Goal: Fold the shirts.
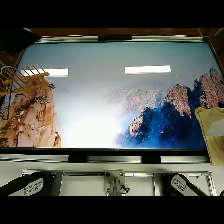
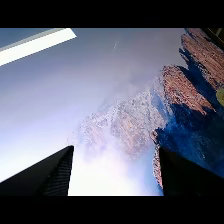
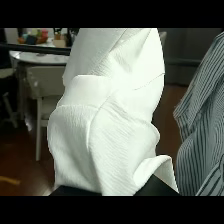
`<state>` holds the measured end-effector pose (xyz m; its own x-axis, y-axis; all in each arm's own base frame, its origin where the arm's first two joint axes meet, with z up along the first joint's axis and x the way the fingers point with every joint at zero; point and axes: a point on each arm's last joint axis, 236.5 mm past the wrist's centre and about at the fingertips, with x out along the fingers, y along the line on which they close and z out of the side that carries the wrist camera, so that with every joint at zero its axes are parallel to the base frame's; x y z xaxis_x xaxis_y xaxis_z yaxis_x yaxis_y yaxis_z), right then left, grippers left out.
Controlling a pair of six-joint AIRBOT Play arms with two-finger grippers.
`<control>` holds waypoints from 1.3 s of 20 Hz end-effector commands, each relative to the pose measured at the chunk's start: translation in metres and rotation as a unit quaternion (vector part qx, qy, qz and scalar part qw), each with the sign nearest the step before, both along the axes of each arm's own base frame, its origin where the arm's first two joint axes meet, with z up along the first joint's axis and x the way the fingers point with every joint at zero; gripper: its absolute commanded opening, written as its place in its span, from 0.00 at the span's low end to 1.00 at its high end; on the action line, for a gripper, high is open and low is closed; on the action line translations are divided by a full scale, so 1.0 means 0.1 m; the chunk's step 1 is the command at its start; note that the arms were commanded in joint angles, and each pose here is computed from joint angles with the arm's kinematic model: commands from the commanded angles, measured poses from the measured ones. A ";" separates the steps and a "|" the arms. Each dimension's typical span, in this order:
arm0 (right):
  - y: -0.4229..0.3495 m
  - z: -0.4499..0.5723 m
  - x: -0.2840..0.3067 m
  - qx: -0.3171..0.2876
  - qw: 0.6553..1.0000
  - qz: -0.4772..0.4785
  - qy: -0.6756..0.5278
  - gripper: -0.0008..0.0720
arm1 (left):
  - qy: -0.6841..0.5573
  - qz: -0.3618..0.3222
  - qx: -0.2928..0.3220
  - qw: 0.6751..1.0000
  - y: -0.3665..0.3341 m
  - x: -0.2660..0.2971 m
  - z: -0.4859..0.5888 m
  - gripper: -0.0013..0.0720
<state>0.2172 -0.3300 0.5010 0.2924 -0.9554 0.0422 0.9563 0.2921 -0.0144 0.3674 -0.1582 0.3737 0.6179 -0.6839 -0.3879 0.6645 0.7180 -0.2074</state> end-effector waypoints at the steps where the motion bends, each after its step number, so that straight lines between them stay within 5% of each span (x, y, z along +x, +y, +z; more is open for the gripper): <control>1: -0.16 0.01 -0.06 -0.016 1.000 -0.020 0.016 0.12 | 0.016 0.000 -0.003 1.000 0.00 -0.03 -0.04 0.85; 12: -0.63 -0.28 -0.40 0.021 0.995 -0.087 0.036 0.12 | 0.036 -0.011 0.006 0.999 -0.02 -0.10 -0.12 0.85; 24: -0.31 -0.28 -1.46 0.067 0.971 -0.228 0.016 0.13 | 0.036 -0.011 0.010 0.999 -0.01 -0.10 -0.14 0.85; 25: -0.29 -0.28 -1.46 0.070 0.973 -0.221 0.009 0.17 | 0.036 -0.009 0.012 0.999 0.00 -0.09 -0.14 0.85; 26: -0.27 -0.28 -1.41 0.074 0.976 -0.207 0.001 0.40 | 0.035 -0.006 0.014 0.999 0.01 -0.08 -0.15 0.85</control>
